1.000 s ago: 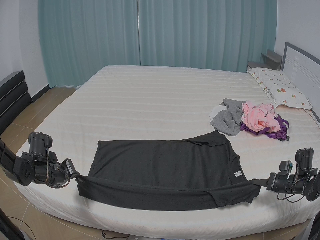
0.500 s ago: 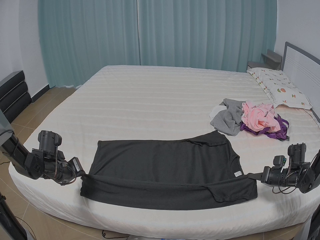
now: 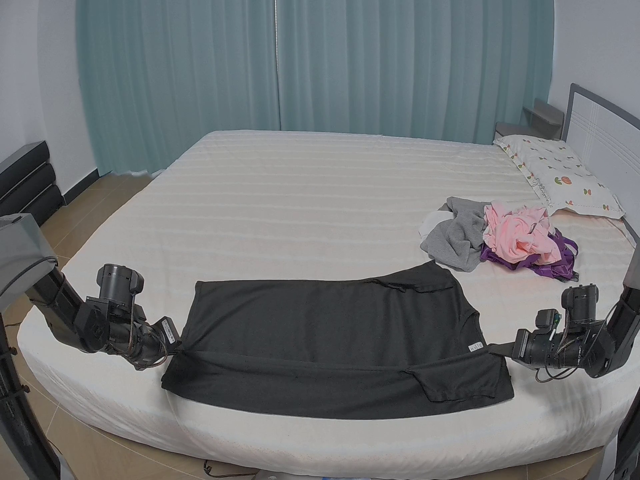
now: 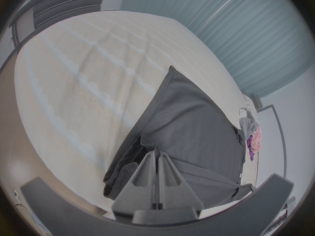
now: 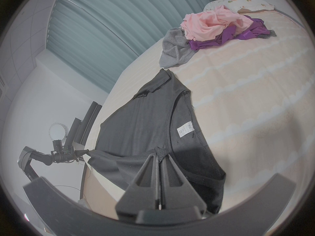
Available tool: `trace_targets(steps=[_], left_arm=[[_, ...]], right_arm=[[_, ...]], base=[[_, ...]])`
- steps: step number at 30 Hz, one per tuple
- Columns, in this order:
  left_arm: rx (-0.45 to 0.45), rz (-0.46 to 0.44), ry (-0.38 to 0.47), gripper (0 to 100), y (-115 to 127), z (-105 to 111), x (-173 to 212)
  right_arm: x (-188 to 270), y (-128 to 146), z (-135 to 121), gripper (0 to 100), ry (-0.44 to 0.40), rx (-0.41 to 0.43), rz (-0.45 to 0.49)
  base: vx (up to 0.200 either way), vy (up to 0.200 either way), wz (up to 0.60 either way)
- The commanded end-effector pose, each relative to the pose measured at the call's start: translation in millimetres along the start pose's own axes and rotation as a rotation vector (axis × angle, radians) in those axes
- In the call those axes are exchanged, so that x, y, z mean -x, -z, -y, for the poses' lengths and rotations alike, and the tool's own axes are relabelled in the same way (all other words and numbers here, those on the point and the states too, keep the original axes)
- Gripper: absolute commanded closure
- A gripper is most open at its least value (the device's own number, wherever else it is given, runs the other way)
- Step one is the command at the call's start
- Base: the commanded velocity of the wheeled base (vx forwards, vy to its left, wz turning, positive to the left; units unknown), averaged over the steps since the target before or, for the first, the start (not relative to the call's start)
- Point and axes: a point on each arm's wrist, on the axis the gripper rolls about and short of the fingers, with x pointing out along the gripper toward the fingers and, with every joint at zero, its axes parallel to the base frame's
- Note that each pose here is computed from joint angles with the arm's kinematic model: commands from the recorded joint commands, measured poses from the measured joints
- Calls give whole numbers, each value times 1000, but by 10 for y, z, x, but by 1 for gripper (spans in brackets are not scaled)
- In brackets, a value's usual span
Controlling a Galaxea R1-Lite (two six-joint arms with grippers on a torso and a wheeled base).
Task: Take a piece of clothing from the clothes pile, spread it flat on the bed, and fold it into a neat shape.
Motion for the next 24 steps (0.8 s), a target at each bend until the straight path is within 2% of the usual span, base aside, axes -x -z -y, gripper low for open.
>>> trace_targets(steps=[1,12,24], left_arm=[[4,-33,-20,100,13,-28,-192],[4,-57,-30,100,22,-31,-359],[1,-59,-29,100,27,-14,-379]], right_arm=[[-140,10,90,100,19,-18,-26],[-273,27,159,100,21,-23,-42],[-338,43,195,100,15,-17,-32]], base=[[0,0,0],[0,0,0],[0,0,0]])
